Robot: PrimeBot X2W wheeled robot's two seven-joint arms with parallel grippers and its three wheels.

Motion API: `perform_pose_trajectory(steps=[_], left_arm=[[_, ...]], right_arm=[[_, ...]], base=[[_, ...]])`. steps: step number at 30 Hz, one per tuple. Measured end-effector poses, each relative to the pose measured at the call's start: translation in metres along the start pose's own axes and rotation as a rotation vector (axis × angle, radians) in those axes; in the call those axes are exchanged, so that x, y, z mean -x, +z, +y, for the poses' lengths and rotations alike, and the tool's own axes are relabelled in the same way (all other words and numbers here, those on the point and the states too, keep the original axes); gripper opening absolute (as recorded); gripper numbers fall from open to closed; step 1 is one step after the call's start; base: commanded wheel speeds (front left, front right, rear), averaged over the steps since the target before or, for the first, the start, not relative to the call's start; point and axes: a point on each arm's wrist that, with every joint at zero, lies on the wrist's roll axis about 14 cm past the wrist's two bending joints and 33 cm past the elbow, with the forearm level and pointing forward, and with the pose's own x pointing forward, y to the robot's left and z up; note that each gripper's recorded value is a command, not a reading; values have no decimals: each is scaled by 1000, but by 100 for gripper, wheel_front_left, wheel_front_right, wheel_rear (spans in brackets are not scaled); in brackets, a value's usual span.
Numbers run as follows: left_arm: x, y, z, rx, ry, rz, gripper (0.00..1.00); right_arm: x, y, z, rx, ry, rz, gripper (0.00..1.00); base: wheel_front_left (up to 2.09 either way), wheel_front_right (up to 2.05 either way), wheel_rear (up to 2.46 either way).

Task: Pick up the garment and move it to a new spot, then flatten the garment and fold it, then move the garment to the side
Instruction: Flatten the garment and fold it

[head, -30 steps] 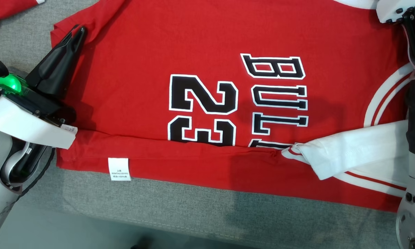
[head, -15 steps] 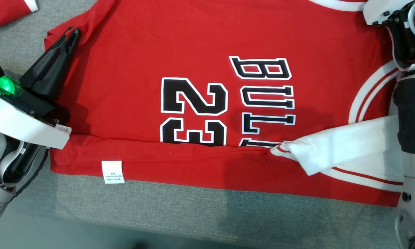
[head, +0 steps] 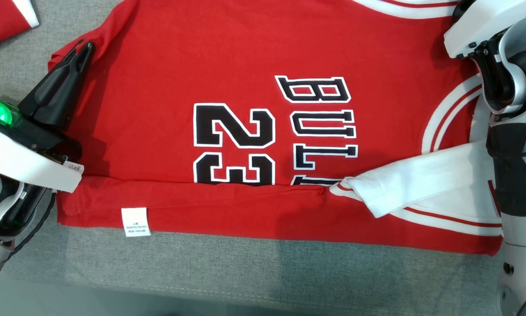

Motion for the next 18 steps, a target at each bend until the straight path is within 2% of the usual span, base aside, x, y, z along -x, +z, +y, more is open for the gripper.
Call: perform_pose_trajectory(steps=[12,13,14,16,18], left_arm=[[9,-11,6,8,22,34,0],[9,-11,6,8,23,36,0],[10,-11,6,8,24,36,0],[10,-12,6,10,25,37,0],[10,-12,6,10,25,37,0]], right_arm=[[-20,-16,7,-9,16,99,100],[-22,-19,7,-11,15,114,93],[-23,-20,7,-12,15,124,82],[-24,-21,6,-7,12,141,49],[-24,-23,7,-5,14,157,47]], base=[[0,0,0],[0,0,0],[0,0,0],[0,0,0],[0,0,0]])
